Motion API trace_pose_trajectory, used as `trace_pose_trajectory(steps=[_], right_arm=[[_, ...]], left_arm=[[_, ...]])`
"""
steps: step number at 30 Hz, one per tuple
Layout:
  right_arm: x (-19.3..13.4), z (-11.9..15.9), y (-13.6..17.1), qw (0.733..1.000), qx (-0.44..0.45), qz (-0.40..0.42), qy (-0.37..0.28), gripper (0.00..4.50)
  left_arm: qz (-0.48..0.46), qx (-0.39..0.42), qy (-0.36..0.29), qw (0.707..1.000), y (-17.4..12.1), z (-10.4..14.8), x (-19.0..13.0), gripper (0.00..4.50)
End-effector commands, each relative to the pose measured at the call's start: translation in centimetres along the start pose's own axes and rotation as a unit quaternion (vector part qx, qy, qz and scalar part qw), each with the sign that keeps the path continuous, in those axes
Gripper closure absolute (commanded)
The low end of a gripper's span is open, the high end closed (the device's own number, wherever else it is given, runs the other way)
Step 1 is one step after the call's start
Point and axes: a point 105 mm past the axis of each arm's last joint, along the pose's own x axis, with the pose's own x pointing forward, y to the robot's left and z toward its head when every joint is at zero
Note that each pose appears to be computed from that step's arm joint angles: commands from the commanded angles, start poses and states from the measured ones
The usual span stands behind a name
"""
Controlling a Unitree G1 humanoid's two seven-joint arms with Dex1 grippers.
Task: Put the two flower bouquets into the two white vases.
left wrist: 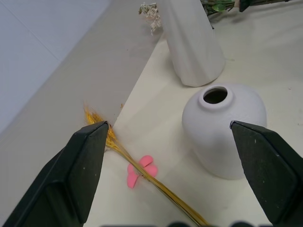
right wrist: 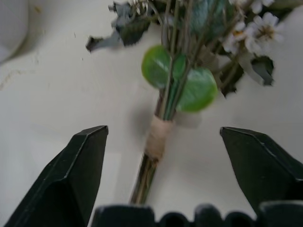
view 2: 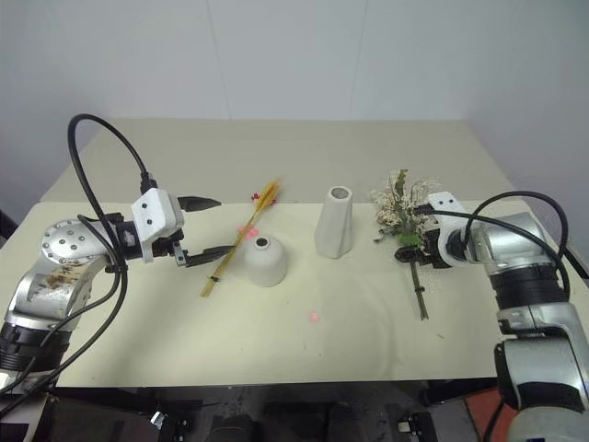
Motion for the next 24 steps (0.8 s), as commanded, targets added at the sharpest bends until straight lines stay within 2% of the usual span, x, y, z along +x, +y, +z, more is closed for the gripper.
trace_pose_trajectory(steps=[1, 9, 12, 13, 15, 16, 17, 20, 22, 24], right_arm=[[0.1, 1.0, -1.4, 0.999, 0.004, -0.035, -0.012, 1.55], [0.4, 0.5, -1.7, 1.000, 0.010, -0.029, 0.006, 4.30], [0.1, 1.4, -1.9, 0.999, -0.006, -0.051, -0.014, 4.32], [-0.4, 3.2, -2.4, 0.992, -0.047, -0.095, -0.062, 4.32], [-3.3, 8.7, -3.0, 0.947, -0.096, -0.194, -0.236, 4.32], [-4.5, 10.1, -3.1, 0.925, -0.099, -0.223, -0.292, 4.32], [-6.9, 12.1, -3.2, 0.876, -0.121, -0.275, -0.377, 4.32], [-12.6, 14.8, -2.5, 0.749, -0.133, -0.362, -0.538, 4.32], [-15.6, 15.5, -1.3, 0.715, -0.036, -0.276, -0.642, 4.32], [-17.3, 15.7, 0.9, 0.688, -0.011, -0.180, -0.703, 4.32]], left_arm=[[0.022, 0.023, 0.001, 0.999, 0.7, 0.7, -0.8, 0.00], [0.042, 0.020, 0.024, 0.999, 0.9, -0.2, -2.2, 0.00], [0.042, 0.020, 0.023, 0.999, 0.8, -0.2, -2.1, 0.00], [0.041, 0.020, 0.022, 0.999, 0.8, -0.1, -2.0, 0.00], [0.042, 0.021, 0.021, 0.999, 0.9, 0.0, -2.0, 0.00], [0.042, 0.021, 0.021, 0.999, 0.9, 0.1, -2.0, 0.00], [0.042, 0.021, 0.021, 0.999, 1.0, 0.1, -2.0, 0.00], [0.042, 0.021, 0.022, 0.999, 1.0, 0.1, -2.0, 0.00], [0.039, 0.022, 0.023, 0.999, 1.0, 0.1, -2.1, 0.00], [0.038, 0.023, 0.023, 0.999, 1.1, 0.2, -2.1, 0.00]])
